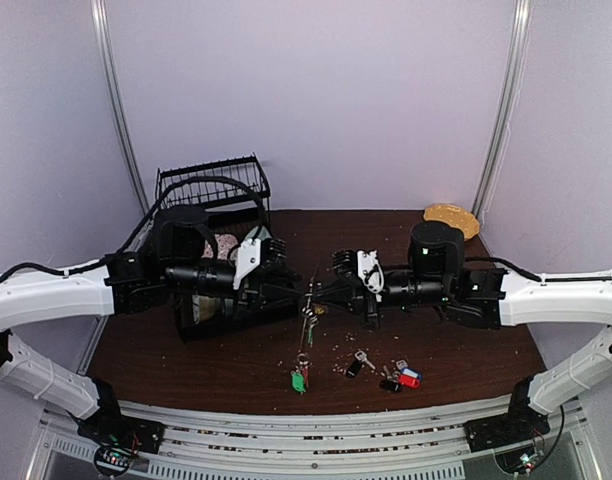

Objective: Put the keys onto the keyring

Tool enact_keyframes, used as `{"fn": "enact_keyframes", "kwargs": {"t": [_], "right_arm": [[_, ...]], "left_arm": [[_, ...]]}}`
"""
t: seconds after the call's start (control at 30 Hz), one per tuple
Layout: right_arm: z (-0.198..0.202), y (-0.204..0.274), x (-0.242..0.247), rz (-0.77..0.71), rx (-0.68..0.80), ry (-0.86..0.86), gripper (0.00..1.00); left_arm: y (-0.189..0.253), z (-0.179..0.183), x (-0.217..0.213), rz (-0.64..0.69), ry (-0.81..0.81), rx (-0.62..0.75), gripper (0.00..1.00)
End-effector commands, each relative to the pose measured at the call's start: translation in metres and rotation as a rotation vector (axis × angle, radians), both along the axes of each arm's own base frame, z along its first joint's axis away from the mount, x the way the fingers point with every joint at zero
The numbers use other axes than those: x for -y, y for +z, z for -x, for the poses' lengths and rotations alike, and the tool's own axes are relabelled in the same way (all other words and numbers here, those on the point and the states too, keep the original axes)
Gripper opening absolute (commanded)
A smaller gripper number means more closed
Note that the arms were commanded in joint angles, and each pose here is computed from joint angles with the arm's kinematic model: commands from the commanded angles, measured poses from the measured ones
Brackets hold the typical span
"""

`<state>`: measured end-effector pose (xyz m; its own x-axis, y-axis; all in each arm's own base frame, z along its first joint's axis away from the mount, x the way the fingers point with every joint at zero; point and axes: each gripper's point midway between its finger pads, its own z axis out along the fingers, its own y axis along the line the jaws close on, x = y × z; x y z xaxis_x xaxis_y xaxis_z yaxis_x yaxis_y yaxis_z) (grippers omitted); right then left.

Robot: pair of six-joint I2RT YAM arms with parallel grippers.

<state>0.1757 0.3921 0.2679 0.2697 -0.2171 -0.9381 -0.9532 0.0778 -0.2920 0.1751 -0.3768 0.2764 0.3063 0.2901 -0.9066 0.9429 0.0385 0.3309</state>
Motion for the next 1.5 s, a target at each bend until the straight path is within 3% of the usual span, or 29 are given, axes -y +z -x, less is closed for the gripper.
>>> {"fn": "enact_keyframes", "kwargs": {"t": [0.0,0.27,0.43,0.7,0.87,1.03,1.2,1.3,1.4,1.47], "right_arm": [[-0.006,0.027,0.000,-0.081,0.039,-0.021,0.00],[-0.004,0.029,0.000,-0.085,0.036,-0.010,0.00],[-0.005,0.032,0.002,-0.102,0.023,-0.019,0.00],[0.003,0.066,0.012,-0.411,-0.140,0.015,0.00],[0.013,0.069,0.012,-0.491,-0.136,0.063,0.00],[0.012,0.069,0.011,-0.504,-0.131,0.069,0.00],[0.013,0.071,0.009,-0.493,-0.122,0.077,0.00],[0.010,0.065,0.009,-0.463,-0.120,0.054,0.00],[0.010,0.062,0.009,-0.449,-0.118,0.047,0.00],[0.010,0.061,0.008,-0.447,-0.122,0.054,0.00]], "left_arm": [[0.006,0.011,-0.004,-0.009,-0.093,0.035,0.32],[0.009,0.008,-0.006,-0.010,-0.095,0.054,0.41],[0.015,0.000,0.002,0.022,-0.054,0.028,0.37],[0.032,0.003,0.003,0.194,-0.021,0.025,0.32],[0.033,0.004,0.012,0.196,-0.019,0.012,0.29],[0.046,0.011,0.011,0.266,-0.046,-0.012,0.26],[0.041,0.008,0.014,0.236,-0.032,-0.011,0.04],[0.046,0.010,0.011,0.247,-0.035,-0.002,0.04],[0.048,0.011,0.010,0.259,-0.035,-0.004,0.15],[0.048,0.013,0.011,0.261,-0.045,-0.007,0.13]]}}
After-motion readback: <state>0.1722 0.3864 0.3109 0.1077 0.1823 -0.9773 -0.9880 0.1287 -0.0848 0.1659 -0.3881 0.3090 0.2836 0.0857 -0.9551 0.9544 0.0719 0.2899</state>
